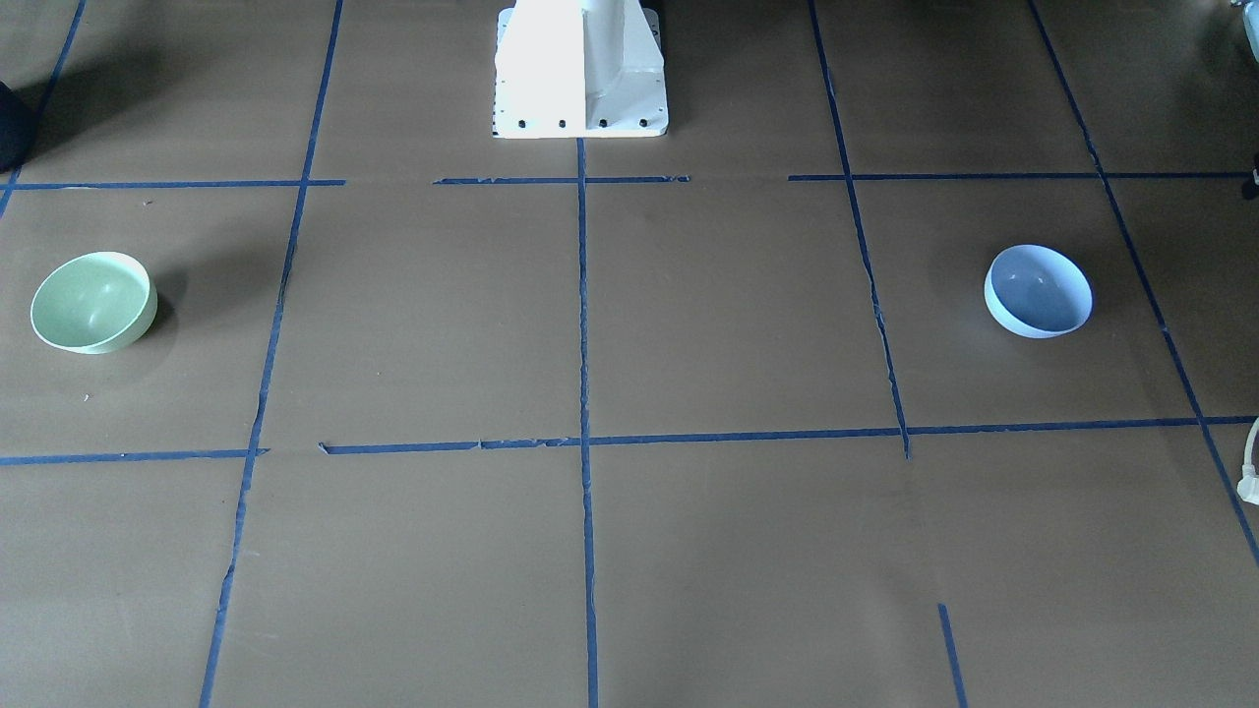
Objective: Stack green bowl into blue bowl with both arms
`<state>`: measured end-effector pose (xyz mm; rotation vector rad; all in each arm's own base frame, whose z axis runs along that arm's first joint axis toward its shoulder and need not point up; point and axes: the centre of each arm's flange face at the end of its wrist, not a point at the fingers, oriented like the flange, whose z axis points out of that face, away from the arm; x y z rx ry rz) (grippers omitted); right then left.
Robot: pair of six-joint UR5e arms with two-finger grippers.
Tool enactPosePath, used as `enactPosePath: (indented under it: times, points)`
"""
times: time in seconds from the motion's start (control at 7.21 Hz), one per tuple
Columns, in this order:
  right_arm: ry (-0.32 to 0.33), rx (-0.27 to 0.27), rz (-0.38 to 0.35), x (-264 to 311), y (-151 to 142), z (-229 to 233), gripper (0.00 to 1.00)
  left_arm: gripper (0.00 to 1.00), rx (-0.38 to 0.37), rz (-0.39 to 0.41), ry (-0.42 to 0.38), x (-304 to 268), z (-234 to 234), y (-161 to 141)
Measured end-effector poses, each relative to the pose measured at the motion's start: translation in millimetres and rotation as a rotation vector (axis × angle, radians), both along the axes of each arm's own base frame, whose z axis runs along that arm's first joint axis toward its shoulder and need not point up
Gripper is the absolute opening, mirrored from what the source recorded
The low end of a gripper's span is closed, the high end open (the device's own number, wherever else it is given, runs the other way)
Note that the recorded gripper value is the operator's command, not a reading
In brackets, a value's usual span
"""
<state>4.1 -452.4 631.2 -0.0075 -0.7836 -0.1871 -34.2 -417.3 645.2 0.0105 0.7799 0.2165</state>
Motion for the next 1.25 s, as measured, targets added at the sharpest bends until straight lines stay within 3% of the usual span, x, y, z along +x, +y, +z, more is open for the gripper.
enactPosePath:
  times: [0.55,0.97,1.25]
  points:
    - [0.000,0.003,0.000,0,0,-2,1.00,1.00,0.013,0.001,-0.004,1,-6,-4]
    - [-0.001,0.010,0.000,-1,-5,-5,1.00,1.00,0.115,-0.009,-0.002,5,-50,-54]
    - [-0.002,0.012,-0.002,-2,-6,-6,1.00,1.00,0.109,-0.102,0.009,15,-67,-65]
